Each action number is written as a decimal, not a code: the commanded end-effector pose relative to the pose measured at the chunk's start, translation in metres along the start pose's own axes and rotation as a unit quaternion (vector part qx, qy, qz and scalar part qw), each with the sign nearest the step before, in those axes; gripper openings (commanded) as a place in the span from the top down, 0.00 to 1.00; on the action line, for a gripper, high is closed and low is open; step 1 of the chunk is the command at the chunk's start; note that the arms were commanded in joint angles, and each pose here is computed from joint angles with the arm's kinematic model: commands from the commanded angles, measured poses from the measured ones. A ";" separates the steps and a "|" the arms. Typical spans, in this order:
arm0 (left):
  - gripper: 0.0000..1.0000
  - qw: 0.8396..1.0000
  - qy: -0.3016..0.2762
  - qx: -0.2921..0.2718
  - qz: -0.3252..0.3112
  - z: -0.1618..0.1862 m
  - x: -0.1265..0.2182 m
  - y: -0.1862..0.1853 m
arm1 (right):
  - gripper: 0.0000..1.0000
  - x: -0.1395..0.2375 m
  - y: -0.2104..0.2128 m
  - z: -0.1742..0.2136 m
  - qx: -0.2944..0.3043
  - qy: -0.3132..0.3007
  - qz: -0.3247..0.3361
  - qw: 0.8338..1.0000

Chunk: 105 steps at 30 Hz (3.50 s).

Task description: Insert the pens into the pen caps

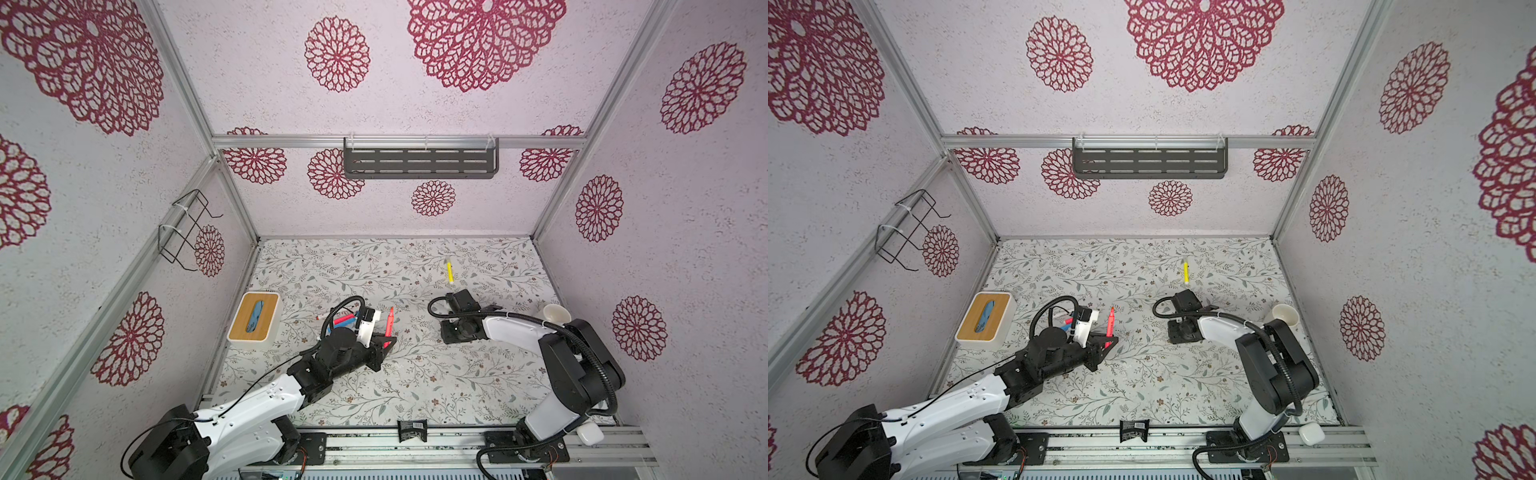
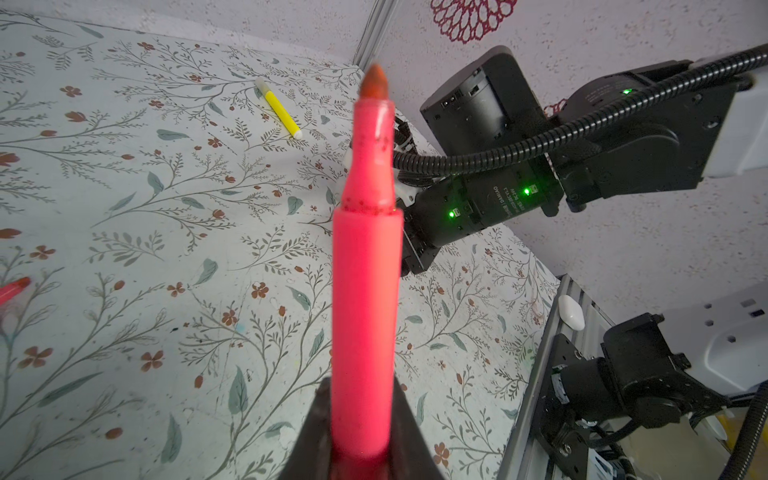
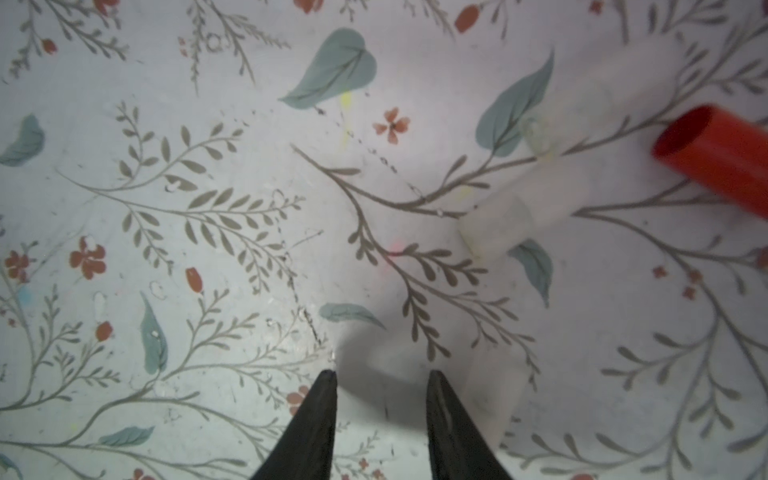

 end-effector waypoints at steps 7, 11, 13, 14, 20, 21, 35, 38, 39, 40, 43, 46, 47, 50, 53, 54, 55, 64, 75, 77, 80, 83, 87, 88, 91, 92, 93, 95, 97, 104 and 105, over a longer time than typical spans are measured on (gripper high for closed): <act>1.00 1.000 -0.008 -0.008 -0.007 -0.002 0.003 0.002 | 0.61 0.045 0.011 -0.003 -0.003 -0.034 -0.018 0.999; 1.00 1.000 -0.014 -0.008 -0.007 -0.005 0.006 0.002 | 0.59 0.070 0.012 -0.013 -0.010 -0.075 -0.014 0.997; 1.00 1.000 -0.015 -0.010 -0.007 -0.005 0.007 0.002 | 0.56 0.078 0.008 -0.016 -0.015 -0.090 0.001 0.996; 1.00 1.000 -0.015 -0.011 -0.008 -0.005 0.007 0.002 | 0.55 0.080 0.006 -0.017 -0.020 -0.093 0.006 0.995; 1.00 1.000 -0.015 -0.011 -0.007 -0.005 0.008 0.001 | 0.54 0.080 -0.018 -0.020 -0.060 -0.084 0.029 0.994; 1.00 1.000 -0.016 -0.011 -0.007 -0.005 0.008 0.001 | 0.54 0.079 -0.021 -0.021 -0.066 -0.081 0.031 0.994; 1.00 1.000 -0.009 -0.011 -0.013 -0.004 0.005 0.006 | 0.58 0.051 -0.032 -0.026 -0.081 -0.033 0.060 0.994; 1.00 1.000 -0.007 -0.009 -0.015 -0.004 0.003 0.008 | 0.58 0.043 -0.028 -0.028 -0.080 -0.022 0.036 0.996; 1.00 1.000 -0.006 -0.009 -0.016 -0.004 0.003 0.009 | 0.58 0.040 -0.026 -0.028 -0.075 -0.019 0.028 0.997; 1.00 1.000 -0.006 -0.007 -0.018 -0.003 0.003 0.010 | 0.58 0.038 -0.025 -0.028 -0.069 -0.015 0.021 0.997; 1.00 1.000 -0.007 -0.005 -0.018 -0.003 0.003 0.010 | 0.59 0.030 -0.023 -0.027 -0.053 -0.003 0.016 0.998; 1.00 1.000 -0.005 -0.004 -0.020 -0.001 0.003 0.012 | 0.60 0.024 -0.021 -0.027 -0.043 0.006 0.016 0.999; 1.00 1.000 -0.005 -0.004 -0.020 -0.001 0.003 0.012 | 0.61 0.022 -0.021 -0.027 -0.042 0.008 0.017 0.999; 1.00 1.000 -0.006 -0.004 -0.021 -0.001 0.003 0.013 | 0.63 0.017 -0.019 -0.029 -0.038 0.013 0.020 0.999; 1.00 1.000 -0.007 -0.003 -0.020 -0.002 0.003 0.012 | 0.64 0.013 -0.017 -0.031 -0.032 0.019 0.031 0.999; 1.00 1.000 -0.006 -0.004 -0.020 -0.002 0.003 0.013 | 0.64 0.011 -0.016 -0.031 -0.029 0.021 0.038 0.999; 1.00 1.000 -0.005 -0.003 -0.020 -0.002 0.003 0.013 | 0.64 0.009 -0.015 -0.030 -0.025 0.024 0.042 0.999; 1.00 1.000 -0.007 -0.002 -0.022 -0.001 0.006 0.014 | 0.71 0.003 -0.014 -0.024 -0.009 0.039 0.087 0.995; 1.00 1.000 -0.009 0.001 -0.024 -0.001 0.008 0.014 | 0.78 -0.007 -0.014 -0.016 0.005 0.053 0.096 0.994; 1.00 1.000 -0.011 0.000 -0.024 -0.001 0.008 0.014 | 0.80 -0.009 -0.015 -0.014 0.009 0.056 0.100 0.993; 1.00 1.000 -0.012 -0.001 -0.022 -0.003 0.007 0.013 | 0.81 -0.010 -0.016 -0.011 0.014 0.062 0.107 0.992; 1.00 1.000 -0.012 -0.002 -0.019 -0.004 0.008 0.012 | 0.84 -0.010 -0.015 -0.011 0.016 0.062 0.108 0.992; 1.00 1.000 -0.015 -0.002 -0.019 -0.005 0.010 0.012 | 0.92 -0.007 -0.012 -0.011 0.019 0.058 0.105 0.993; 1.00 1.000 -0.017 -0.001 -0.019 -0.006 0.011 0.012 | 0.92 -0.005 -0.012 -0.011 0.019 0.057 0.104 0.993; 1.00 1.000 -0.018 0.002 -0.015 -0.006 0.013 0.011 | 0.94 0.007 -0.004 -0.015 0.025 0.030 0.081 0.996; 1.00 1.000 -0.018 0.004 -0.013 -0.006 0.014 0.010 | 0.94 0.015 0.000 -0.017 0.027 0.009 0.066 0.997; 1.00 1.000 -0.018 0.005 -0.013 -0.006 0.014 0.010 | 0.95 0.024 0.004 -0.018 0.027 -0.012 0.049 0.998; 1.00 1.000 -0.018 0.005 -0.012 -0.006 0.015 0.010 | 0.96 0.040 0.010 -0.021 0.022 -0.052 0.018 0.998; 1.00 1.000 -0.019 0.006 -0.012 -0.006 0.014 0.010 | 0.98 0.059 0.013 -0.023 0.015 -0.093 -0.020 0.995; 1.00 1.000 -0.028 0.011 0.006 -0.010 0.011 0.006 | 0.96 0.122 0.026 -0.017 0.004 -0.217 -0.196 0.956; 1.00 0.999 -0.030 0.012 0.010 -0.010 0.010 0.004 | 0.96 0.129 0.027 -0.016 -0.001 -0.230 -0.223 0.947</act>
Point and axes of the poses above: each gripper's point midway between its finger pads, its own x axis back along the fingers, its own y axis along the line the jaws close on, z = x × y, the point moved 10 cm from there along x, back along the fingers, and after that the axes turned 6 degrees about -x, right-handed, at the moved point
